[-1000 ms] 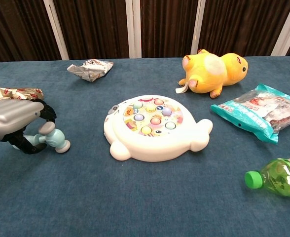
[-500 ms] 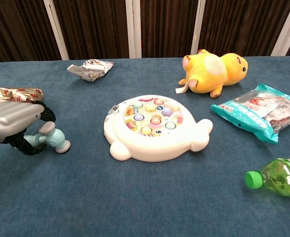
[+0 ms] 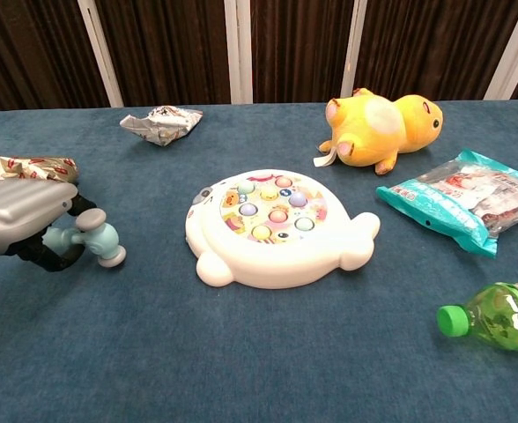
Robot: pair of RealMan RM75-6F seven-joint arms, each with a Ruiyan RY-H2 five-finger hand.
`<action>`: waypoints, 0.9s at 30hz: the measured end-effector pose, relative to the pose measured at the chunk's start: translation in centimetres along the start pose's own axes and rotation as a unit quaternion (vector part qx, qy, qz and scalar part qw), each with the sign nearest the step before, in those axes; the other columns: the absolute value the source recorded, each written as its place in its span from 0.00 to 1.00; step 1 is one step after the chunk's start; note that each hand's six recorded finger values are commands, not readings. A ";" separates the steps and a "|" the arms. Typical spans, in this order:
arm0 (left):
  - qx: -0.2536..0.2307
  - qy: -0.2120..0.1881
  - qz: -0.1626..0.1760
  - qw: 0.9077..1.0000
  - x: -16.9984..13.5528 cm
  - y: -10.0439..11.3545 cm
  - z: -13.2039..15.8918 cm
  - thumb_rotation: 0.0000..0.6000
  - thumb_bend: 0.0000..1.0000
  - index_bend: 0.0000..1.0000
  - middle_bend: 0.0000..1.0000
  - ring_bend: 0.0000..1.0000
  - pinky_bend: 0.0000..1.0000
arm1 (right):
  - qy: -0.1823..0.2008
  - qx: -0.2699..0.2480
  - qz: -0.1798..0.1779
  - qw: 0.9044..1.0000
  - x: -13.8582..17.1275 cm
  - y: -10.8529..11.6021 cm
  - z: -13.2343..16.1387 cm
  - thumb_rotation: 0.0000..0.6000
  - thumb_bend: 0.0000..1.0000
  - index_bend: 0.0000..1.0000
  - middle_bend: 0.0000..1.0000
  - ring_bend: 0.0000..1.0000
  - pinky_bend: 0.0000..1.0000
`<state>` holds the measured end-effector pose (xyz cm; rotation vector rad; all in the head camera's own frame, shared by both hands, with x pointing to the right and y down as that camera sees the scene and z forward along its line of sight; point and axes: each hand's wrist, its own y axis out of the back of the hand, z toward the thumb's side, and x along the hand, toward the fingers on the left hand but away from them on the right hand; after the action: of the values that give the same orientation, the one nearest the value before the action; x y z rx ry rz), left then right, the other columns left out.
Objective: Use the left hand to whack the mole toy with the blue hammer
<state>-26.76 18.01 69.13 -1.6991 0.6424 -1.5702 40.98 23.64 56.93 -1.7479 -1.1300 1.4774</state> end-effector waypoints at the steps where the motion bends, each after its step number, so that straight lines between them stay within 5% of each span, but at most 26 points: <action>1: 0.000 -0.001 0.001 1.000 0.0 0.1 0.0 1.00 0.64 0.61 0.42 0.29 0.44 | 0.000 0.000 0.000 1.000 0.0 0.0 0.0 1.00 0.19 0.00 0.00 0.00 0.00; 12: -0.004 -0.019 0.016 1.000 0.0 0.9 0.4 1.00 0.69 0.66 0.49 0.37 0.52 | -0.001 -0.001 0.000 1.000 0.0 0.0 0.0 1.00 0.19 0.00 0.00 0.00 0.00; 22: 0.030 -0.103 0.017 0.994 0.5 2.0 1.7 1.00 0.71 0.67 0.50 0.38 0.54 | -0.006 -0.002 0.000 1.000 -0.1 0.0 -0.2 1.00 0.19 0.00 0.00 0.00 0.00; 27: 0.031 -0.131 0.022 0.991 0.5 4.4 1.9 1.00 0.71 0.67 0.50 0.38 0.54 | -0.009 -0.003 0.002 1.000 -0.2 0.0 -0.3 1.00 0.19 0.00 0.00 0.00 0.00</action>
<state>-24.33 15.23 65.99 -1.7928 0.4887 -1.2945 41.26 23.51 57.14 -1.7455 -1.1406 1.4960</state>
